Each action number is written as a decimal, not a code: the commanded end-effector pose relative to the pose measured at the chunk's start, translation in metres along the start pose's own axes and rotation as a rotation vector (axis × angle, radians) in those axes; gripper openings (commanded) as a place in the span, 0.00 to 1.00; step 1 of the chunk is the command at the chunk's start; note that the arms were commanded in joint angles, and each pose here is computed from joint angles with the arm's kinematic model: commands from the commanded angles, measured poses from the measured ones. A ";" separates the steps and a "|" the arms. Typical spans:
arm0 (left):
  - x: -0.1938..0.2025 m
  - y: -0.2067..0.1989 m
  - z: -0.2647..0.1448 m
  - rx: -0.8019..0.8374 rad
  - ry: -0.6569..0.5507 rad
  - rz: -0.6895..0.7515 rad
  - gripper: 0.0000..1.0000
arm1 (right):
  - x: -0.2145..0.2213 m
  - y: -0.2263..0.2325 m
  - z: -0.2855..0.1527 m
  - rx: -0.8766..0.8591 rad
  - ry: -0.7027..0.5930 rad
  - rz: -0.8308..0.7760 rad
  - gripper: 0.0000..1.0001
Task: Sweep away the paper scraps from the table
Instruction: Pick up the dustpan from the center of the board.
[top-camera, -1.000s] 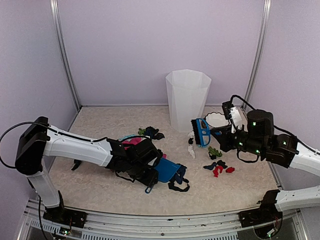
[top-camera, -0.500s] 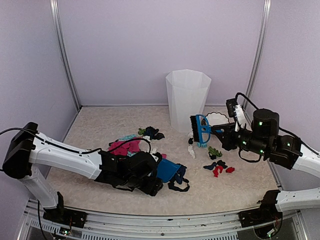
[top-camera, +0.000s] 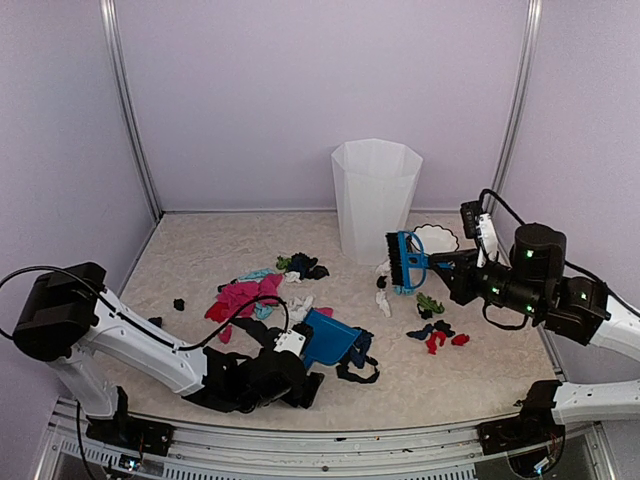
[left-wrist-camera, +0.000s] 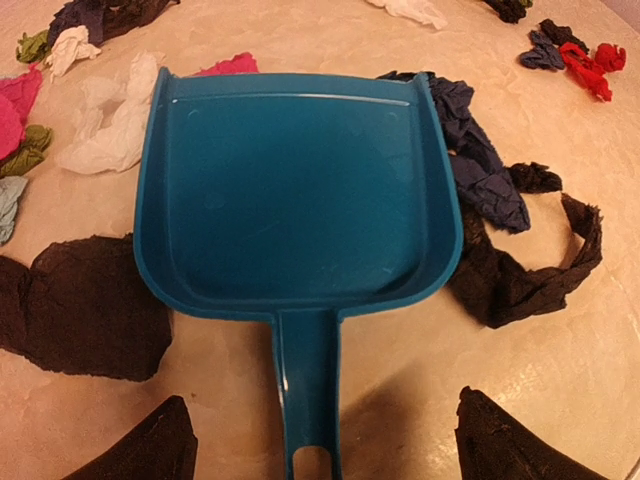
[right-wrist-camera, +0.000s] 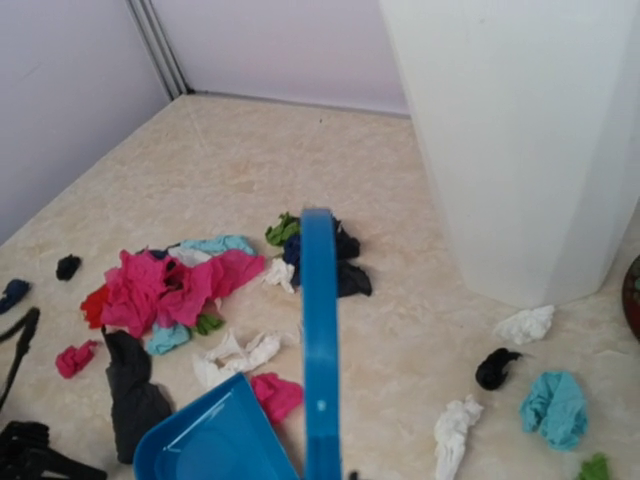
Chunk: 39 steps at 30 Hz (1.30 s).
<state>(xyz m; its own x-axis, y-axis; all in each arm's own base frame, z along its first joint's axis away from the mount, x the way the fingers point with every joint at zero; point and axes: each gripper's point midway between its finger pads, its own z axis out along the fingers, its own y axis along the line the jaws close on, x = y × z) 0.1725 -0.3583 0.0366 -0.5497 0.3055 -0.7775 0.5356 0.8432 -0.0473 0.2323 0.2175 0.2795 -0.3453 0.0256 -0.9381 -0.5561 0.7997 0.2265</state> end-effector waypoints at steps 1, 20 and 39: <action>-0.014 0.006 -0.001 0.005 -0.146 -0.059 0.89 | 0.003 -0.013 -0.009 0.050 -0.008 -0.002 0.00; -0.012 -0.011 -0.003 0.123 -0.374 -0.037 0.83 | 0.009 -0.016 -0.012 0.068 0.044 -0.044 0.00; 0.005 0.016 0.012 0.038 -0.337 -0.039 0.54 | 0.016 -0.008 0.005 0.041 0.089 -0.007 0.00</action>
<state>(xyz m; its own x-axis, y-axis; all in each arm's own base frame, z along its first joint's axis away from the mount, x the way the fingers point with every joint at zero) 0.1822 -0.3553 0.0295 -0.3344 0.1017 -0.9369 0.5597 0.8213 -0.1106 0.2317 0.2117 0.2446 -0.4252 -0.0722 -0.9022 -0.5242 0.8323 0.1804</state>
